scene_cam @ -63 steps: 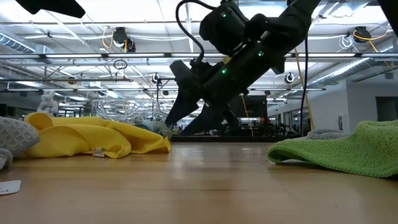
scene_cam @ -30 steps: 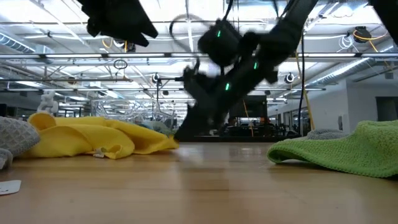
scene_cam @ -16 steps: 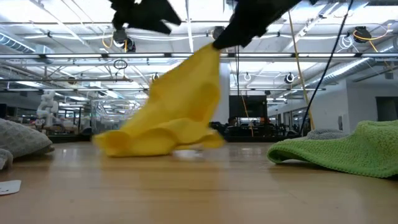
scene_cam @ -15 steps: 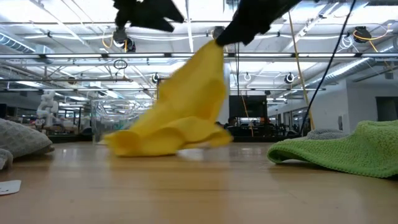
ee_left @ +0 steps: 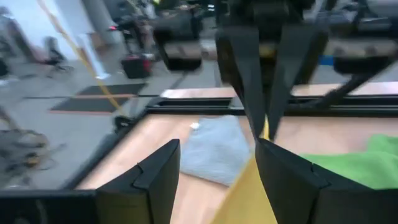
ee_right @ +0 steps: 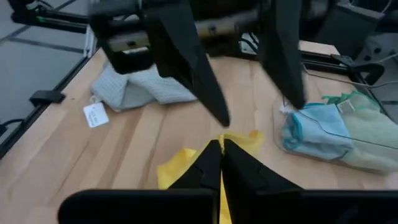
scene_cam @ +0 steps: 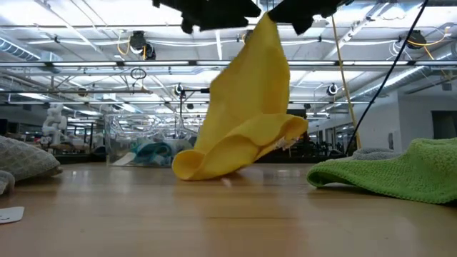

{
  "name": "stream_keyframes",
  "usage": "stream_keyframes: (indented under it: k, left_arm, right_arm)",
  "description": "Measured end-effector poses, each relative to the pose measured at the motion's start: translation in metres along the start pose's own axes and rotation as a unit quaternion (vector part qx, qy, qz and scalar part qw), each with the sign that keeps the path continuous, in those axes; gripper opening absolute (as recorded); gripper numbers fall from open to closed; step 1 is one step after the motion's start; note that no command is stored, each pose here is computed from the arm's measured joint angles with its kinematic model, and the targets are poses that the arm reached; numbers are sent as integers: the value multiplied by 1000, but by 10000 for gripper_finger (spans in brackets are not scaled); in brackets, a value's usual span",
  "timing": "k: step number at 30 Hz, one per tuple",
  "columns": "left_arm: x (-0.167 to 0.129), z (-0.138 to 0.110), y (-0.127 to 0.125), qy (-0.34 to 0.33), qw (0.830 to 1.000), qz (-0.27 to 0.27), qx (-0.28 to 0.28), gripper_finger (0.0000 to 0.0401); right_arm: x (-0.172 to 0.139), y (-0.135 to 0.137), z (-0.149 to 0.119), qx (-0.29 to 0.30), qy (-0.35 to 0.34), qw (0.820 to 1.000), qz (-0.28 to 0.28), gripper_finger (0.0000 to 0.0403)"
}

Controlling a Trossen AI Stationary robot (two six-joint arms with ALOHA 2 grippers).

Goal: Fold microfiber towels
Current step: Fold the yellow microfiber cloth

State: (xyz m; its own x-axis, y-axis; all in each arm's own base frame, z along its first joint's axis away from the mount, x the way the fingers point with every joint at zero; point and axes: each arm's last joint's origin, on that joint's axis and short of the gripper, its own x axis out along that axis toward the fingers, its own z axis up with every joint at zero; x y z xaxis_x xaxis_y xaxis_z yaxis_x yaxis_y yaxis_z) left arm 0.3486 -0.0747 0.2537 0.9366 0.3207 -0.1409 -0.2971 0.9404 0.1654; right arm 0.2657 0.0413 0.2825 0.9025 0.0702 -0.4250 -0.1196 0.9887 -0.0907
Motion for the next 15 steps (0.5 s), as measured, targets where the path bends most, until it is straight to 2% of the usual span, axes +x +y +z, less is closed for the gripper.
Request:
stream_keyframes:
  k: [2,4,11,15]
  left_arm:
    - [5,-7,1,18,1000,-22,-8,212]
    - [10,-16,3,40,999,-19,-19,212]
    - [12,-43,10,147,988,38,-30,212]
    - [6,-48,14,185,980,63,-23,211]
  right_arm:
    - [-9,2,2,-8,0,1000,4,0]
    - [-17,2,0,-12,16,1000,7,0]
    - [-44,-3,2,-18,13,999,-26,0]
    - [-62,-5,7,-18,-12,999,-37,0]
